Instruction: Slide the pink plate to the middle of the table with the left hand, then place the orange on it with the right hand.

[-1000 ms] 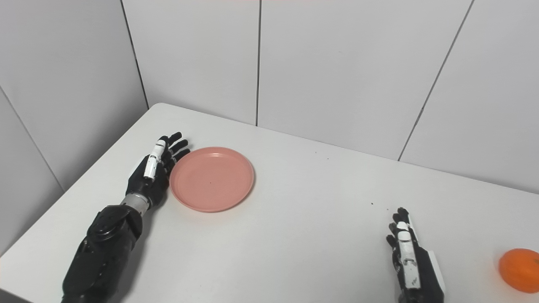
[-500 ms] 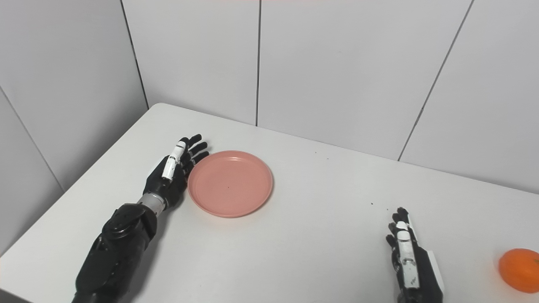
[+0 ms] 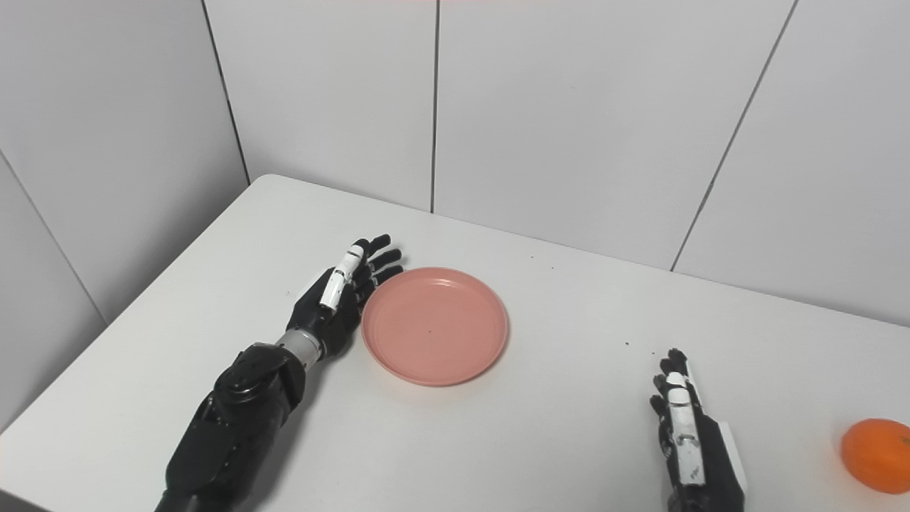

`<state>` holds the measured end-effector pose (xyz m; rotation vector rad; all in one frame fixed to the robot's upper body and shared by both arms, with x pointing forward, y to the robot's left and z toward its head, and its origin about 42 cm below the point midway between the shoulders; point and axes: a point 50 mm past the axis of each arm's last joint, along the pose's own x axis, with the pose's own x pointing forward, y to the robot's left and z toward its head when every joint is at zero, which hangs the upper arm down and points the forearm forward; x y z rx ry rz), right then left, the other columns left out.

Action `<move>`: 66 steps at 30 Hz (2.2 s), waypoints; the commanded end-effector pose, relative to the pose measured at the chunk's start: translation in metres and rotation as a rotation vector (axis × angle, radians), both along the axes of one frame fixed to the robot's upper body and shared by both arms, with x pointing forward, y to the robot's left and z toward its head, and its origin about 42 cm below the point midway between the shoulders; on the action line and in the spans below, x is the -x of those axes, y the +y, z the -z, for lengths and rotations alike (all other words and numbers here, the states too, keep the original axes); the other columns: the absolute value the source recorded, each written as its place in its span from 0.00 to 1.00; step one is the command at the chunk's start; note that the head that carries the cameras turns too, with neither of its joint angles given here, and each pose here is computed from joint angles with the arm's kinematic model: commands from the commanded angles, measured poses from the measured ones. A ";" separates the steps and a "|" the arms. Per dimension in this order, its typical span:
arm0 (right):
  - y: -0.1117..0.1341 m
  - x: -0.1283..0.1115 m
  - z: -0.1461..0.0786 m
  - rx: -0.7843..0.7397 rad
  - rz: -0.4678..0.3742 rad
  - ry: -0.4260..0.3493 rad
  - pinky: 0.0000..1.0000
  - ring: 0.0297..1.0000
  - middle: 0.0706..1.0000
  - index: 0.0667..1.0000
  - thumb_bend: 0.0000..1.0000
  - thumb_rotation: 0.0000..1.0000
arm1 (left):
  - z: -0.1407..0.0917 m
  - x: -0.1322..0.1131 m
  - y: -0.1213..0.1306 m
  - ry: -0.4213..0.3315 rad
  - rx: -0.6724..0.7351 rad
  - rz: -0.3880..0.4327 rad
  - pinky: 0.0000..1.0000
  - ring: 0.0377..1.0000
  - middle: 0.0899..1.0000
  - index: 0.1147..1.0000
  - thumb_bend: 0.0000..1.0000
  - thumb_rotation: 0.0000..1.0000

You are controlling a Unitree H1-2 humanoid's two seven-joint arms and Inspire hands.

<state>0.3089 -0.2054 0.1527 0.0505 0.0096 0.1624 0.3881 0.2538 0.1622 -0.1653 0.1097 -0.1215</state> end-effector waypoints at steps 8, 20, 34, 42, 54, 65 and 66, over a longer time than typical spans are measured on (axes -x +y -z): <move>0.003 -0.001 -0.017 -0.004 0.000 -0.062 1.00 1.00 1.00 1.00 0.26 1.00 | -0.007 -0.006 -0.026 -0.015 -0.026 0.080 0.90 0.90 0.91 0.90 0.35 1.00; 0.005 -0.001 -0.023 0.006 0.021 -0.068 1.00 1.00 1.00 1.00 0.25 1.00 | -0.002 -0.001 -0.055 0.015 0.008 0.136 0.88 0.90 0.90 0.89 0.35 1.00; 0.015 0.000 -0.028 -0.009 0.037 -0.061 1.00 0.99 1.00 1.00 0.25 1.00 | 0.004 0.006 -0.093 0.022 0.045 0.183 0.89 0.90 0.90 0.90 0.35 1.00; 0.020 -0.001 -0.028 -0.011 0.040 -0.067 1.00 0.99 1.00 1.00 0.27 1.00 | 0.003 0.010 -0.106 0.001 0.056 0.201 0.90 0.92 0.93 0.92 0.37 1.00; 0.027 -0.003 -0.028 -0.010 0.059 -0.071 1.00 0.99 1.00 1.00 0.27 1.00 | 0.002 0.017 -0.103 -0.037 0.030 0.170 0.91 0.93 0.95 0.94 0.38 1.00; 0.031 -0.004 -0.028 -0.019 0.076 -0.067 1.00 0.98 0.99 1.00 0.25 1.00 | 0.001 0.029 -0.094 -0.081 0.053 0.132 0.93 0.94 0.94 0.92 0.38 1.00; 0.032 -0.004 -0.028 -0.022 0.079 -0.066 1.00 0.98 0.99 1.00 0.25 1.00 | 0.001 0.029 -0.094 -0.083 0.053 0.132 0.93 0.94 0.94 0.93 0.38 1.00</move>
